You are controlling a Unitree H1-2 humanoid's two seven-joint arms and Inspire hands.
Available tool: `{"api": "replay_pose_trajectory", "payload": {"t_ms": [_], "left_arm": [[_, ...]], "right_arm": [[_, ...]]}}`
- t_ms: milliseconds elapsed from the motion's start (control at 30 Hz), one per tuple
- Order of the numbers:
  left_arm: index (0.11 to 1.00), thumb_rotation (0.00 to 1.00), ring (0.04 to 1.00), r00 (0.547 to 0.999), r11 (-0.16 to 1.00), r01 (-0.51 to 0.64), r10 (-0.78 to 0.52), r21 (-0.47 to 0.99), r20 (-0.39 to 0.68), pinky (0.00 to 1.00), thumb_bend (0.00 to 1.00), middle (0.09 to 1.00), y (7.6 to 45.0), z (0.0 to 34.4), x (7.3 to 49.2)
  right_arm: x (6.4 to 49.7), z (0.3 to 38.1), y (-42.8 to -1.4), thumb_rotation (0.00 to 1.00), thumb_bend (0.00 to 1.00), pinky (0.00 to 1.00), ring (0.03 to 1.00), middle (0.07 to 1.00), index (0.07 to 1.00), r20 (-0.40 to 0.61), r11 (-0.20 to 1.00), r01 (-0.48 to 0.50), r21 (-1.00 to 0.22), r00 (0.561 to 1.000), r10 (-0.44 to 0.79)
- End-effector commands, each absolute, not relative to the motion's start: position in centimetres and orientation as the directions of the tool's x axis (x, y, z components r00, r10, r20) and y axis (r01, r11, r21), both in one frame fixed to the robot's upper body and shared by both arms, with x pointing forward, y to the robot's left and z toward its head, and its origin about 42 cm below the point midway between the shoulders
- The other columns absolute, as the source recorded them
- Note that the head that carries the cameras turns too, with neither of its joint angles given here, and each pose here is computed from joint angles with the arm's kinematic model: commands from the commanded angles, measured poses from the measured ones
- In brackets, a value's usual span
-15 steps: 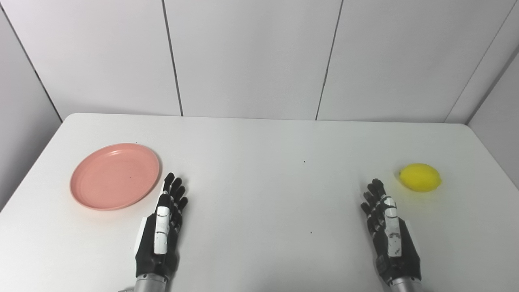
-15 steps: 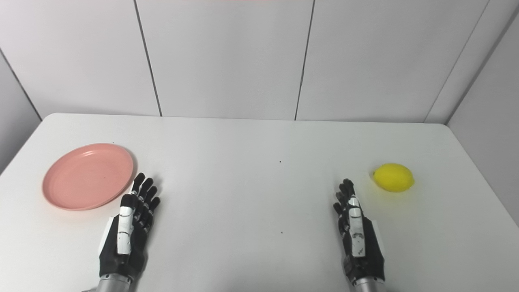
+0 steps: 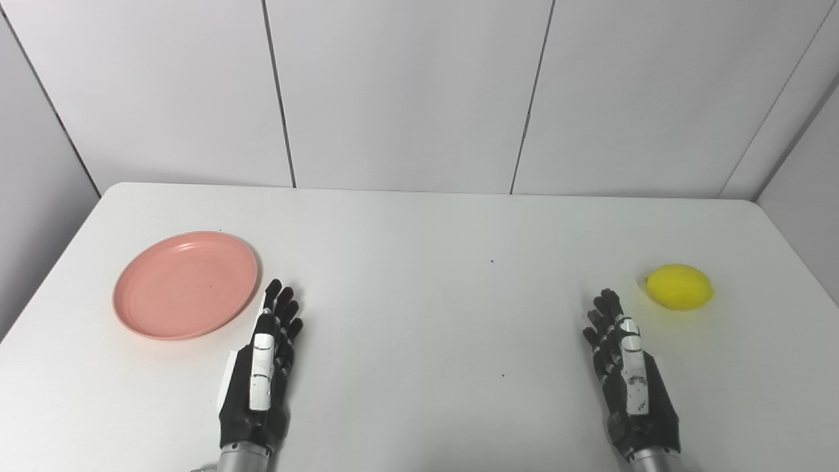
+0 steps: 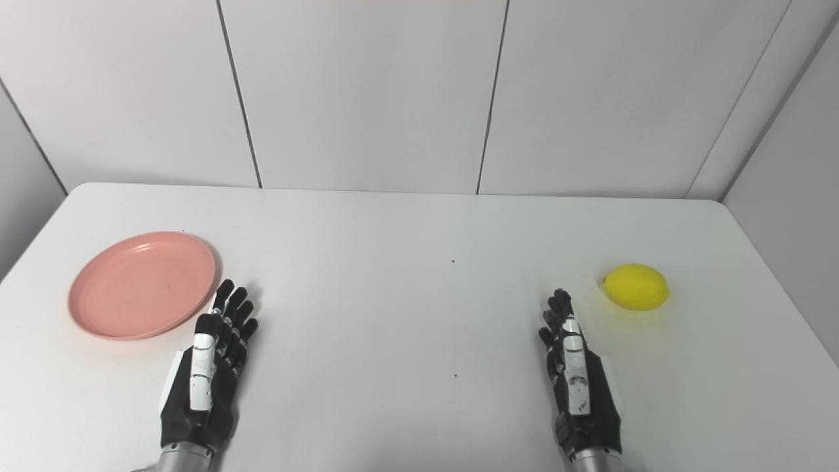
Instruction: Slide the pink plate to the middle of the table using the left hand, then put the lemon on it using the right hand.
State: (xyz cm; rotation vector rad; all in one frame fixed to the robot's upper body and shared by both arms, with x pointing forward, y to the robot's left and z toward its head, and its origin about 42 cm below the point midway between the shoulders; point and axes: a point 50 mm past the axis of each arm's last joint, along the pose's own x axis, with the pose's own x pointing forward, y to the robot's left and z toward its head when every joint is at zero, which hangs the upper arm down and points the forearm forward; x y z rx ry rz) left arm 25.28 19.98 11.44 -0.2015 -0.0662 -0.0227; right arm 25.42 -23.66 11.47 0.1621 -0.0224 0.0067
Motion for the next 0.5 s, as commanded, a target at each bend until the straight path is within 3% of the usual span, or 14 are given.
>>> {"api": "replay_pose_trajectory", "payload": {"t_ms": [0,467], "left_arm": [[1.000,0.95,1.000,1.000,0.982,0.019,-0.015,-0.188,0.025,1.00,0.73,1.000,20.32,10.44,24.77],[1.000,0.94,1.000,1.000,0.982,0.018,-0.014,-0.189,0.021,1.00,0.73,1.000,20.39,10.25,24.85]], "right_arm": [[25.02,10.21,-23.24,1.00,0.76,1.00,1.000,0.988,0.978,-0.056,0.985,-0.016,0.170,0.998,0.026],[25.05,10.20,-23.19,1.00,0.75,1.00,1.000,0.991,0.980,-0.062,0.984,-0.024,0.174,0.997,0.035]]}}
